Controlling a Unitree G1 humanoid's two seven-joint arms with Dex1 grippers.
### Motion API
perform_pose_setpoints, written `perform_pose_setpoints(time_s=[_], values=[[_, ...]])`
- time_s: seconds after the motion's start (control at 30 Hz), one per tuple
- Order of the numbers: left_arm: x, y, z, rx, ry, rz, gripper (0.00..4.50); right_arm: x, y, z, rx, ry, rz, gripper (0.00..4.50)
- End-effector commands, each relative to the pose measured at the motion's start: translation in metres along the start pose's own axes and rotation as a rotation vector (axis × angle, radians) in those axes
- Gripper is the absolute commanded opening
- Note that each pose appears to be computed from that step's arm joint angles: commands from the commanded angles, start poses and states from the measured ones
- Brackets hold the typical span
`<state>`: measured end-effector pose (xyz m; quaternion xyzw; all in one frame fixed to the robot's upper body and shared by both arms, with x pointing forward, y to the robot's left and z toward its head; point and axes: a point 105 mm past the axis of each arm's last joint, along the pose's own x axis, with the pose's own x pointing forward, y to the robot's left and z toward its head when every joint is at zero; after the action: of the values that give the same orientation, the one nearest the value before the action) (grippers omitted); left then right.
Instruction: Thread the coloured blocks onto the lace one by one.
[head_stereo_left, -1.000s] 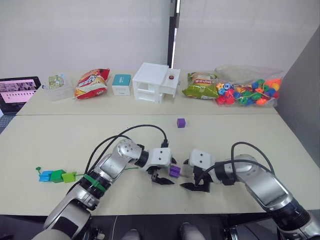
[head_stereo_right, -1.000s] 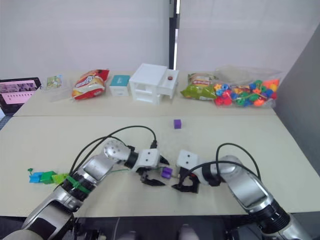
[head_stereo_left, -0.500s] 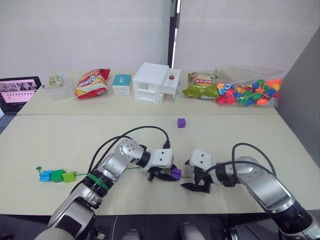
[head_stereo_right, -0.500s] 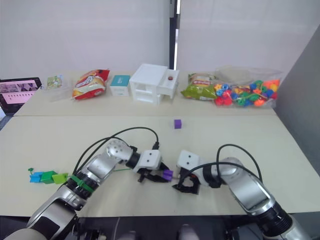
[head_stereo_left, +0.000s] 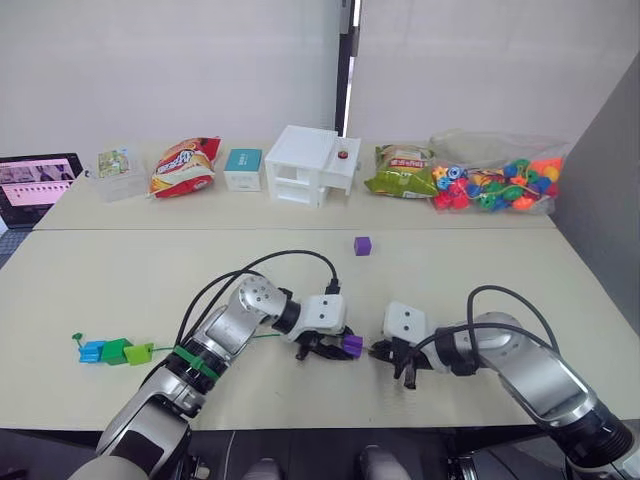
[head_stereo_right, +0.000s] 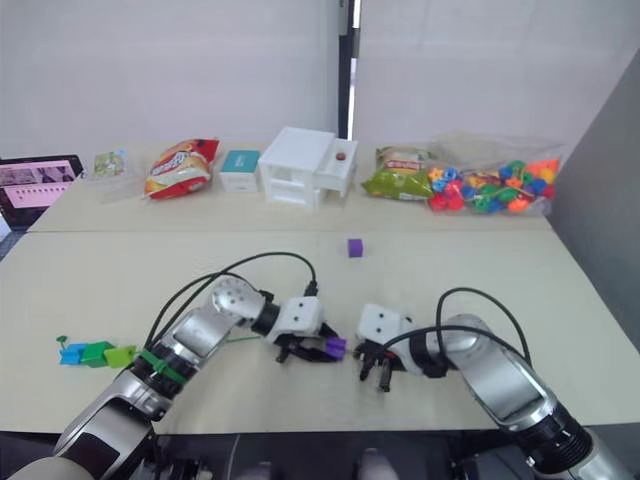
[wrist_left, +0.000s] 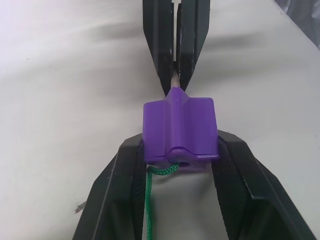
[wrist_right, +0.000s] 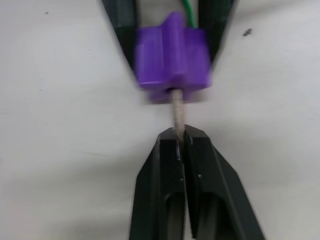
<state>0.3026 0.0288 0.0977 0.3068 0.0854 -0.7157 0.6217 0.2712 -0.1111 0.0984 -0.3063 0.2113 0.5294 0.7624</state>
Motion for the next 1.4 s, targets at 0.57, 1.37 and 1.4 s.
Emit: perform_pose_setpoints(time_s=[0.57,1.37,1.4], values=[[-0.096,-0.036,-0.039,-0.187,0.159,0.178,1.36,-0.033,-0.010,-0.008,-0.086,0.018,0.022,0.00],[-0.247,-0.091,-0.120,-0.371,0.496,0.373,3.07,-0.026,0.009,0.009,-0.065,-0.066,0.085,0.00],[-0.246,-0.086,-0.113,-0.363,0.476,0.379,3.37,-0.026,0.010,0.011,-0.065,-0.073,0.087,0.00]])
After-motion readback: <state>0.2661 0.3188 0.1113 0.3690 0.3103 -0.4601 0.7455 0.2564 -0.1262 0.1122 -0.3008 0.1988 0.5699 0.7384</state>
